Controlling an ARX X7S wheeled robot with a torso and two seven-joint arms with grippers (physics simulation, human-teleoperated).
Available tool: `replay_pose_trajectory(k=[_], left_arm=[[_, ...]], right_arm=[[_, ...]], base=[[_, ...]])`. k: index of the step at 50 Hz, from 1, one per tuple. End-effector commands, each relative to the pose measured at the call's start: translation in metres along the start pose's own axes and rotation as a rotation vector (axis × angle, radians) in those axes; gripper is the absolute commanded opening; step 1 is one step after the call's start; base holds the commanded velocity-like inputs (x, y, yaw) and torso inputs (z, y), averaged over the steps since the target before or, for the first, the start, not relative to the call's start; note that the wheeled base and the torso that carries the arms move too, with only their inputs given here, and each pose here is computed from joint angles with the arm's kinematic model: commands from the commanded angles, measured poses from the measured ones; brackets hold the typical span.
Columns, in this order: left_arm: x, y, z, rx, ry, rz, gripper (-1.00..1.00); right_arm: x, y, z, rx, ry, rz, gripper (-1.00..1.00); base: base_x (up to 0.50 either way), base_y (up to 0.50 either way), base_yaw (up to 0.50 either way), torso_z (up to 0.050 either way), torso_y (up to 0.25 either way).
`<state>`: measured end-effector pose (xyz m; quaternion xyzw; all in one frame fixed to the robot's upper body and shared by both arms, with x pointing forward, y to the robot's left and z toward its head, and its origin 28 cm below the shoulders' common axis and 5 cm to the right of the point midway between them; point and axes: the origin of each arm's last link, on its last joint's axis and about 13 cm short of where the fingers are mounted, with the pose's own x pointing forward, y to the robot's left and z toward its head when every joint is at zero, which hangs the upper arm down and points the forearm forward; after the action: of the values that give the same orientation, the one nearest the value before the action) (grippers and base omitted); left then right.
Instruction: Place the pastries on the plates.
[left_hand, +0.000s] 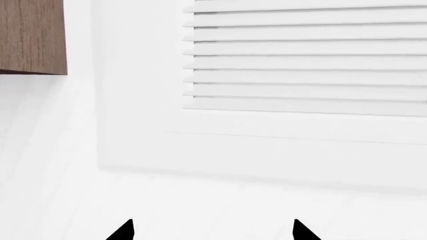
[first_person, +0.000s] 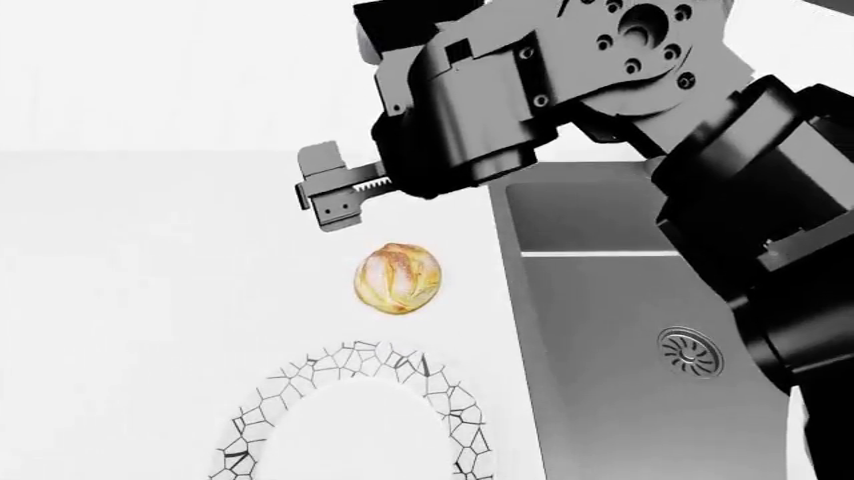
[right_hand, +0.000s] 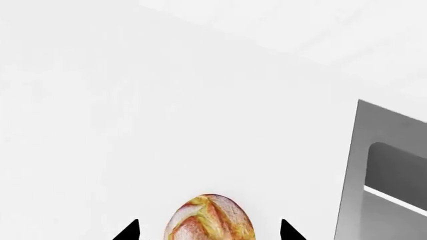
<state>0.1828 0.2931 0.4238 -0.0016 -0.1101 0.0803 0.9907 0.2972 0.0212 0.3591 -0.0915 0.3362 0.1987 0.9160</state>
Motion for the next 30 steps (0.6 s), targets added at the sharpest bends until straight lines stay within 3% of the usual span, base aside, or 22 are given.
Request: replay_pose_trajectory(k=[1, 30], left_arm=[[0.001, -0.001, -0.001, 0.002, 0.002, -0.002, 1.0], [0.001, 0.001, -0.002, -0.001, 0.006, -0.003, 1.0]], right_arm=[[0.007, -0.002, -0.013, -0.032, 0.034, 0.02, 1.0], [0.033, 0.004, -0.039, -0.158, 0.042, 0.095, 1.0]], base=[[0.0, 0.0, 0.0, 0.0, 0.0], [0.0, 0.0, 0.0, 0.0, 0.0]])
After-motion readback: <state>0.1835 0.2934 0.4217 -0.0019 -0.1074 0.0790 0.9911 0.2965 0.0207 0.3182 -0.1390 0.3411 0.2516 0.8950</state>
